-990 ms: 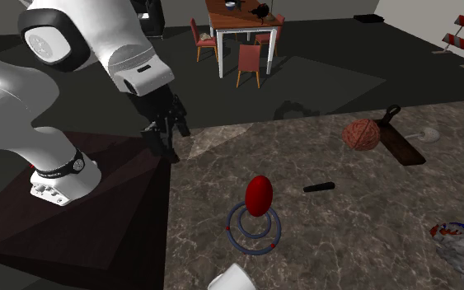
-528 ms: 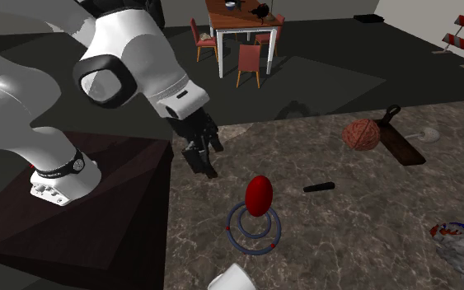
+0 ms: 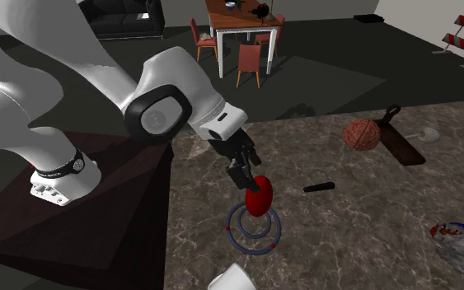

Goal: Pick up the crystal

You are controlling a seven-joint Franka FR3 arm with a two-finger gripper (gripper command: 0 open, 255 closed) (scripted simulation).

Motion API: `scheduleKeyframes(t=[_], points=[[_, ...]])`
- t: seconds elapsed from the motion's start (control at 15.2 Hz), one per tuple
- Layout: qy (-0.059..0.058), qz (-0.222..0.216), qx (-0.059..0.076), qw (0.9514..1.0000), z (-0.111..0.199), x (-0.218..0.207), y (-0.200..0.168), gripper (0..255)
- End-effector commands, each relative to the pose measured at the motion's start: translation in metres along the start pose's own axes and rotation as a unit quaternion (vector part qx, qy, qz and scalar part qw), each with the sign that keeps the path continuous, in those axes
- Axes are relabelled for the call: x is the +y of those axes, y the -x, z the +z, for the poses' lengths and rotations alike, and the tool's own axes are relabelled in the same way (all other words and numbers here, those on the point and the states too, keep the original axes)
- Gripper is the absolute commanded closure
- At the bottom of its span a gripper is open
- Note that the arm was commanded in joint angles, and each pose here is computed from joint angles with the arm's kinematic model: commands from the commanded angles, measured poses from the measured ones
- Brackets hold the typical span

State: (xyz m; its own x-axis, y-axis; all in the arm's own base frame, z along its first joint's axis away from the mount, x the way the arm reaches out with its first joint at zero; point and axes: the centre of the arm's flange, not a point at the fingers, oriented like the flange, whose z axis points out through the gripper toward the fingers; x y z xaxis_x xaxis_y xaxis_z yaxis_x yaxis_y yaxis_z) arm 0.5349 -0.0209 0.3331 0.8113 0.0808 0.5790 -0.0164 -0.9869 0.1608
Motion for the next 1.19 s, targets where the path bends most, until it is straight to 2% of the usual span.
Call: scheduleKeyframes(t=[0.0, 0.59, 0.66, 1.12], points=[[0.004, -0.001, 0.017, 0.9999, 0.015, -0.003, -0.007, 0], [0.004, -0.001, 0.017, 0.9999, 0.047, -0.010, 0.016, 0], [0.004, -0.001, 0.017, 0.9999, 0.046, -0.009, 0.017, 255], [0.004, -0.001, 0.017, 0.9999, 0.046, -0.009, 0.018, 255]])
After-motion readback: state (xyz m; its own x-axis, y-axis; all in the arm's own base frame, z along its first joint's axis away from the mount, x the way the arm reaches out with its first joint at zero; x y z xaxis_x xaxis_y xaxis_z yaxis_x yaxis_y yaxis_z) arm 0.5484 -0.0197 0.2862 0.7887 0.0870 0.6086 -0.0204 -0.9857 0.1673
